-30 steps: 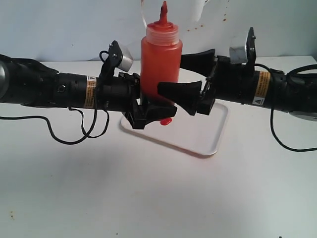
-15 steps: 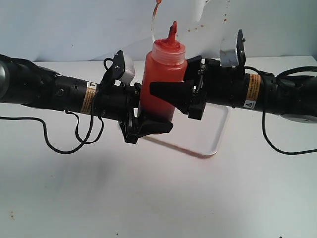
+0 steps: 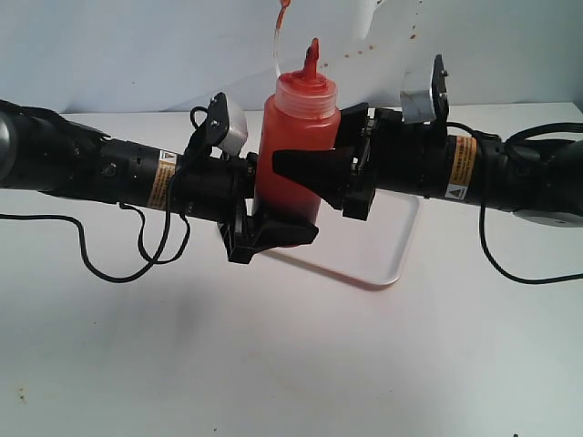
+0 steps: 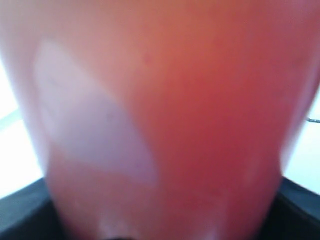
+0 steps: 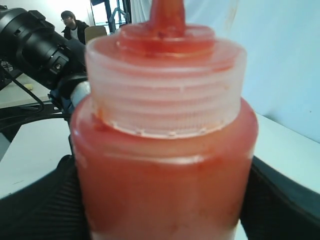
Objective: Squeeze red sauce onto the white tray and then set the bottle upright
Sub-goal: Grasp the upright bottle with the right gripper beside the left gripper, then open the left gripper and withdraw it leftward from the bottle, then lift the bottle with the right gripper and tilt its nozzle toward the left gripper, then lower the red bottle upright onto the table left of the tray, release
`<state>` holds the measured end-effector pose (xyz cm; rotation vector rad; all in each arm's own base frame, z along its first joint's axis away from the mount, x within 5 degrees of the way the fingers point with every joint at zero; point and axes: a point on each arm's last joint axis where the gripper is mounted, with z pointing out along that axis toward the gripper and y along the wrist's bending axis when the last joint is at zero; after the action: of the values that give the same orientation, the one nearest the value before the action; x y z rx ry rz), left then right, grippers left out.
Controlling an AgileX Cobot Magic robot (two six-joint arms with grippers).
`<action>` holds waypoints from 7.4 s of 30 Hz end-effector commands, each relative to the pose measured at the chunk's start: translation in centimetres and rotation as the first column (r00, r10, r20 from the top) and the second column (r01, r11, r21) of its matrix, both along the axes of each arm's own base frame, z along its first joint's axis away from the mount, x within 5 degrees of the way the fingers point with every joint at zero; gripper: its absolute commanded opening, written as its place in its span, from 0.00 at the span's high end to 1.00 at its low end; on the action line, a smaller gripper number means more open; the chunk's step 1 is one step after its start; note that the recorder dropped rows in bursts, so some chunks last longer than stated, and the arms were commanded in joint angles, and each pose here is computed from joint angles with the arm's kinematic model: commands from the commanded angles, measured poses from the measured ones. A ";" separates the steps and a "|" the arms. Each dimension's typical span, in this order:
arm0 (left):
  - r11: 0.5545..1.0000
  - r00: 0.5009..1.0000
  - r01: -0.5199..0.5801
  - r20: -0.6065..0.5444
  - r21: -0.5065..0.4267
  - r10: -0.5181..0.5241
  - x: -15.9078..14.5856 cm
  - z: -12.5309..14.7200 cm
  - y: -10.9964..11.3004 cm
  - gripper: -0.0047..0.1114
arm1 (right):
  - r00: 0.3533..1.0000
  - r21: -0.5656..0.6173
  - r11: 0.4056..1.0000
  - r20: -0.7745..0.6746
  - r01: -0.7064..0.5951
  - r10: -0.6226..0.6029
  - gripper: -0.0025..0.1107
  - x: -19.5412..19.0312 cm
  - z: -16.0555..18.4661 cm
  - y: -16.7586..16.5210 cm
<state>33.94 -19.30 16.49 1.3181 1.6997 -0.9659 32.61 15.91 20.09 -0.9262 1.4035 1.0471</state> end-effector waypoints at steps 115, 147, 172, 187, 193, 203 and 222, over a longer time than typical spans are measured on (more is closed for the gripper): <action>0.965 0.976 -0.217 -0.017 -0.147 0.217 3.6 0.9 15.6 0.06 | 0.983 -0.179 0.969 -0.095 -0.171 0.156 0.98 -4.4 -2.5 7.7; 0.971 0.980 -0.201 -0.023 -0.128 0.199 3.4 0.6 15.6 0.06 | 0.991 -0.253 0.959 -0.056 -0.128 0.118 0.98 -4.4 -6.6 9.4; 0.964 0.958 -0.236 -0.192 -0.120 0.211 3.5 -1.4 15.1 0.06 | 0.988 -0.272 0.950 -0.048 -0.153 0.146 0.72 -4.6 -6.7 9.4; 0.964 0.958 -0.236 -0.192 -0.120 0.211 3.5 -1.4 15.1 0.06 | 0.988 -0.272 0.950 -0.048 -0.151 0.143 0.20 -4.6 -6.7 9.4; 0.964 0.958 -0.236 -0.192 -0.120 0.211 3.5 -1.4 15.1 0.06 | 0.984 -0.279 0.944 -0.025 -0.178 0.178 0.15 -4.9 -6.2 9.4; 0.964 0.958 -0.236 -0.192 -0.120 0.211 3.5 -1.4 15.1 0.06 | 0.976 -0.198 0.961 0.059 -0.193 0.208 0.15 -5.5 -2.0 9.3; 0.963 0.958 -0.241 -0.191 -0.125 0.215 3.5 -1.4 15.1 0.06 | 0.935 0.223 0.973 0.327 0.061 -0.134 0.17 -5.6 9.5 7.0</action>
<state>37.43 -3.89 14.68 0.9423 1.8443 -1.0598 27.14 23.76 27.14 -0.9069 1.0986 0.9673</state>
